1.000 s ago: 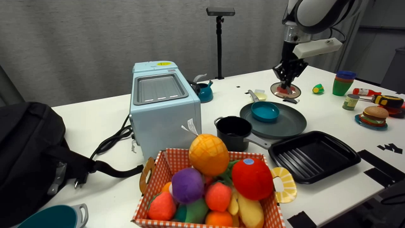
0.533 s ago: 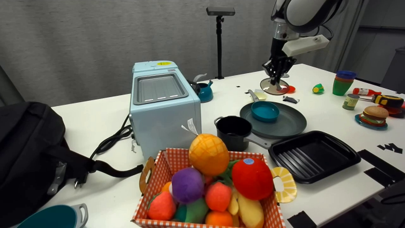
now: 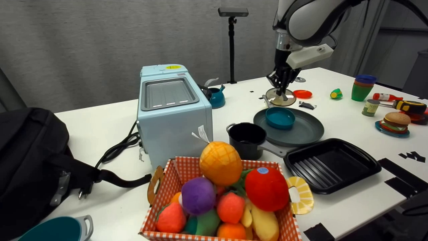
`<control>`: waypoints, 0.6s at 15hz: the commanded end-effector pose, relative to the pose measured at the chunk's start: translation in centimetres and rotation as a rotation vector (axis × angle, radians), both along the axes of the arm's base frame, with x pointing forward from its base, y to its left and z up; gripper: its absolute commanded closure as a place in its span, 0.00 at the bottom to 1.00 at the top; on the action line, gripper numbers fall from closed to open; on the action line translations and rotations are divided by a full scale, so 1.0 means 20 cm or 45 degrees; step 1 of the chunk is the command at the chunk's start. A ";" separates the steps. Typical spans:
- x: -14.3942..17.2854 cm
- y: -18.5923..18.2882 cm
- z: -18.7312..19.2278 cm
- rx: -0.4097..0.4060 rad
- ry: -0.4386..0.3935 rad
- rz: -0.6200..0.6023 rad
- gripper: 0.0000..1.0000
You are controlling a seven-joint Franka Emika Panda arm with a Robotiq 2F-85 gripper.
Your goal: Place the lid on top of the blue pot
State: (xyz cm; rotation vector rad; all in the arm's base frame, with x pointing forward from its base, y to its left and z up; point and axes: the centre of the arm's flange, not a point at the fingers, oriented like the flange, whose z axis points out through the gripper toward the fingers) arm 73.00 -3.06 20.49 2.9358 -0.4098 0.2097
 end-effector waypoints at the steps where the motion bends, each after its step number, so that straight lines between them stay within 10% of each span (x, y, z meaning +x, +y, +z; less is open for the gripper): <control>1: 0.09 0.07 -0.04 -0.048 0.032 0.023 0.96; 9: 0.08 0.05 -0.13 -0.079 0.066 0.045 0.96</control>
